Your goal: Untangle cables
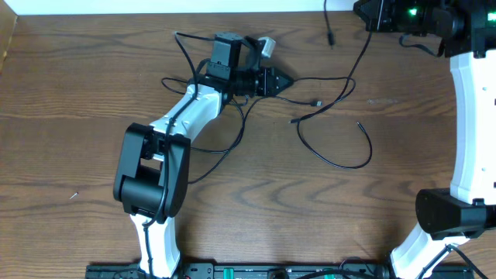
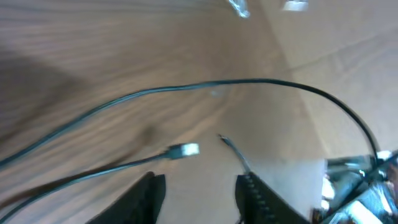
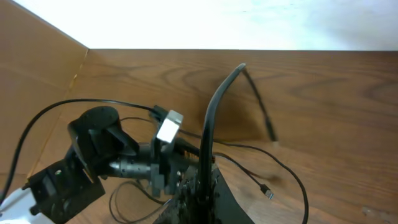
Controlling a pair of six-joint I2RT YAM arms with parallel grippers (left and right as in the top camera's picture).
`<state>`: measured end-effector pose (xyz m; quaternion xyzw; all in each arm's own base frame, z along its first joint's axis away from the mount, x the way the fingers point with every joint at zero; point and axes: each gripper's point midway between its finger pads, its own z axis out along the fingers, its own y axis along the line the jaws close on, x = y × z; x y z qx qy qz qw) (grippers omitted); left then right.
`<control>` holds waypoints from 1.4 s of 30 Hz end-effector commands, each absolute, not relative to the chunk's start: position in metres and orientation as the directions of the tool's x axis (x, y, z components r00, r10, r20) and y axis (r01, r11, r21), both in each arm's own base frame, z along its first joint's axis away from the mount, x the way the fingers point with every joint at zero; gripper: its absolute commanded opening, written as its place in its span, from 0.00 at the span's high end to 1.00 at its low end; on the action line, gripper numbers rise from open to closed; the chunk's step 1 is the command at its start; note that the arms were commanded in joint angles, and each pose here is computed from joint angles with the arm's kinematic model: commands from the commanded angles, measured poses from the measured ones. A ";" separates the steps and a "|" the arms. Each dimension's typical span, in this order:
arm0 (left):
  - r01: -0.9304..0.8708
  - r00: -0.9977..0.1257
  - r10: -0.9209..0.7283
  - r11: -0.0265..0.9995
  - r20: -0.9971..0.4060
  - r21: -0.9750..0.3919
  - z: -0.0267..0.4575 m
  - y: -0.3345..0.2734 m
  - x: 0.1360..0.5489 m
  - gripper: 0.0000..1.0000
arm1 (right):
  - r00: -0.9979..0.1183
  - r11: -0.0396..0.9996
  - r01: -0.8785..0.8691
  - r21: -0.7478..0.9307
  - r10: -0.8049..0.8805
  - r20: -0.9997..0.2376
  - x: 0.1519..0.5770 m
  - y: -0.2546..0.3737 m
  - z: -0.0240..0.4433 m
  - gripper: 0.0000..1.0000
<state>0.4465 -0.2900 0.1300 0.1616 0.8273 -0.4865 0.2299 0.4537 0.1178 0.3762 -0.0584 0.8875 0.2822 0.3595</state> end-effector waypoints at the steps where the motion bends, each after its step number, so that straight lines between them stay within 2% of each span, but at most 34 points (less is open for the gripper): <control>1: 0.605 -0.791 0.125 0.304 -0.599 -0.736 0.161 -0.320 0.418 0.53 | -0.715 0.806 -0.364 0.466 0.079 -0.694 0.447 0.127 0.389 0.99; 9: 0.709 -0.706 0.159 0.177 -0.691 -0.683 0.182 -0.355 0.398 0.49 | -0.720 0.800 -0.369 0.473 0.076 -0.690 0.445 0.129 0.389 0.99; 16: 0.755 -0.655 0.066 0.075 -0.752 -0.651 0.226 -0.364 0.403 0.46 | -0.724 0.798 -0.375 0.472 0.066 -0.686 0.443 0.130 0.387 0.99; 25: 0.777 -0.627 0.088 0.011 -0.774 -0.629 0.235 -0.392 0.379 0.46 | -0.726 0.790 -0.382 0.479 0.064 -0.684 0.442 0.133 0.387 0.99; 34: 0.801 -0.597 0.017 -0.047 -0.802 -0.597 0.264 -0.401 0.375 0.45 | -0.738 0.785 -0.379 0.490 0.062 -0.671 0.441 0.134 0.384 0.99; 36: 0.799 -0.601 0.007 -0.031 -0.799 -0.601 0.264 -0.402 0.378 0.45 | -0.739 0.776 -0.387 0.497 0.061 -0.671 0.441 0.136 0.384 0.99; 38: 0.766 -0.643 0.002 0.032 -0.766 -0.642 0.253 -0.403 0.386 0.46 | -0.730 0.748 -0.420 0.514 0.058 -0.681 0.440 0.142 0.390 0.99; 42: 0.679 -0.717 -0.001 0.223 -0.697 -0.700 0.214 -0.401 0.405 0.51 | -0.693 0.674 -0.507 0.538 0.053 -0.719 0.437 0.154 0.409 0.99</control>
